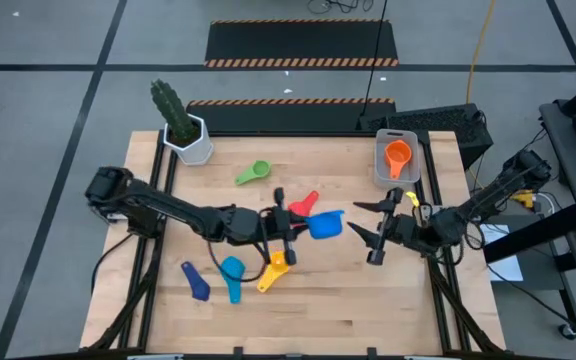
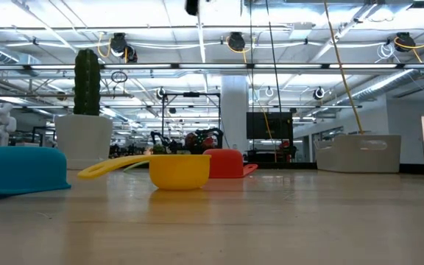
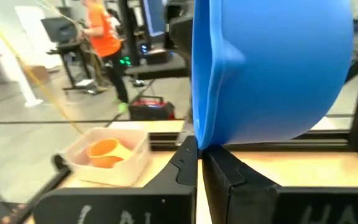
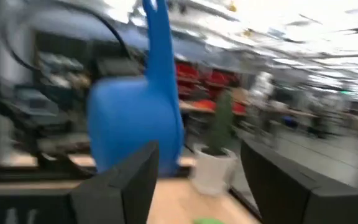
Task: Nest measuring cups in basket
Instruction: Stack the dark blue measuring cup on top of the orange measuring cup in the gray bin
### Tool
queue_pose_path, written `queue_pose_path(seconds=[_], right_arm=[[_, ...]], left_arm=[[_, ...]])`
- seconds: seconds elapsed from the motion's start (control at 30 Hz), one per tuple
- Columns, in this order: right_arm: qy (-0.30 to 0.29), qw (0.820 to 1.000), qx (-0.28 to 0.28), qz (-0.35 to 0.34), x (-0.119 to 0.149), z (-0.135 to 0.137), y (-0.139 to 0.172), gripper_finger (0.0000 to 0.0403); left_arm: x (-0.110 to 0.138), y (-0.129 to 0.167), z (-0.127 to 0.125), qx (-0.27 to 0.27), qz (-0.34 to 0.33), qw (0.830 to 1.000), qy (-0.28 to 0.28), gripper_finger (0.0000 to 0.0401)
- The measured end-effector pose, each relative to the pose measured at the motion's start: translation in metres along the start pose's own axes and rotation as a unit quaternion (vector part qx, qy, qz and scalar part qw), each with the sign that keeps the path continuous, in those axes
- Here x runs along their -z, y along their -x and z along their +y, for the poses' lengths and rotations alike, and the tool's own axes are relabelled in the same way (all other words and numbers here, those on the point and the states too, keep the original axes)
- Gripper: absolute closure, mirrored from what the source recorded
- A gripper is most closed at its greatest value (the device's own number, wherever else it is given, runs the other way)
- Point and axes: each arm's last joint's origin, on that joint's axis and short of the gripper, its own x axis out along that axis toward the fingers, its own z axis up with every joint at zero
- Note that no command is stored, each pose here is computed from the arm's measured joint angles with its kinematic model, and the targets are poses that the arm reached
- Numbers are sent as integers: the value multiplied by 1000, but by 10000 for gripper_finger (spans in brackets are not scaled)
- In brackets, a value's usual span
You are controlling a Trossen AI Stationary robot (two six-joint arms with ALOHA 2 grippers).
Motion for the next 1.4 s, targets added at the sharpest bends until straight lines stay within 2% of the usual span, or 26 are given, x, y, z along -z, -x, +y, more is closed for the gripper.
queue_pose_path(seconds=[0.2, 0.37, 0.57, 0.83, 1.07, 1.4], right_arm=[[74, 992, 62, 78, -5, 7, 3, 161], [121, 983, 90, 100, -17, 22, -1, 166], [237, 953, 128, 140, -22, 53, -15, 183], [345, 918, 115, 162, -14, 87, -36, 205], [366, 905, 123, 176, -2, 91, -49, 220], [291, 939, 41, 179, 17, 84, -61, 228]], left_arm=[[17, 16, 14, -22, 31, 999, -29, 396], [39, 18, 27, -37, 70, 995, -54, 392], [57, 21, 34, -41, 101, 991, -77, 395], [71, 22, 32, -31, 151, 982, -106, 396], [76, 24, 32, -26, 177, 976, -121, 395], [80, 26, 32, -28, 201, 969, -144, 396]])
